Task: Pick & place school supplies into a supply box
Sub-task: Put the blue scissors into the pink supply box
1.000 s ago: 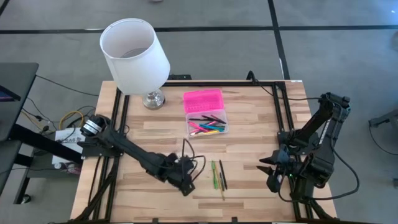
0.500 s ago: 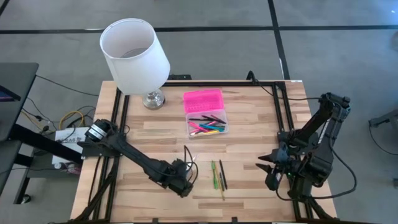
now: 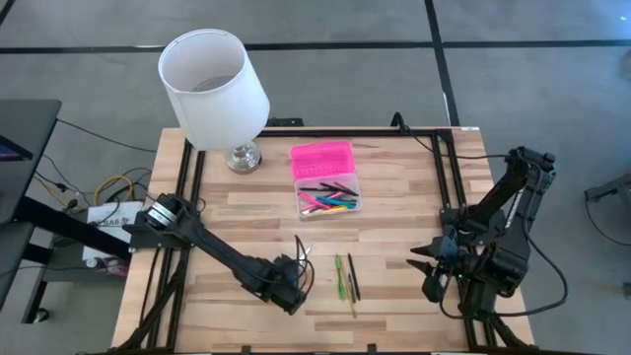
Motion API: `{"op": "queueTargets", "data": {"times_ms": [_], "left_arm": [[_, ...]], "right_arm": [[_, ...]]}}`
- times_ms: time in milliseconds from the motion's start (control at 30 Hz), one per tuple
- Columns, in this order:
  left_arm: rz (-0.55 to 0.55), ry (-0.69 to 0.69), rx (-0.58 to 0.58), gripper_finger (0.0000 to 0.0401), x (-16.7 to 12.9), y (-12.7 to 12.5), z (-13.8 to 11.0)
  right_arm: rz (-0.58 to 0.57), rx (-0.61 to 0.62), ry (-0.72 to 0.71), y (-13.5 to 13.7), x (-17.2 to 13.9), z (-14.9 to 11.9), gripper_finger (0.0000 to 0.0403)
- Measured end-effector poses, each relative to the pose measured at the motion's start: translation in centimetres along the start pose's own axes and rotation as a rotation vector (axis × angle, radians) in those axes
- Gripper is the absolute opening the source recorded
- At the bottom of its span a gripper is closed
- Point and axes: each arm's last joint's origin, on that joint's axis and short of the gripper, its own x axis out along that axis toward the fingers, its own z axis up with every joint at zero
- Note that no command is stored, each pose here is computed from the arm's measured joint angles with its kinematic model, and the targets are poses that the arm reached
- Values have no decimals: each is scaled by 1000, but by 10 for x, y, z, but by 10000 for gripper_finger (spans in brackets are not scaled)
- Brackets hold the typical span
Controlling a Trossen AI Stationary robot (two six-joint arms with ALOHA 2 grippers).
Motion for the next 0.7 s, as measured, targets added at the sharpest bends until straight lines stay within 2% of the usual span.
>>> {"op": "queueTargets", "data": {"times_ms": [367,533,700], "left_arm": [[18,3,43,134,14,-2,1],[30,11,197,134,19,-1,4],[63,-6,287,134,20,2,8]], "right_arm": [[6,15,0,1,0,0,131],[8,21,0,1,0,0,131],[25,40,-1,3,0,0,131]]}}
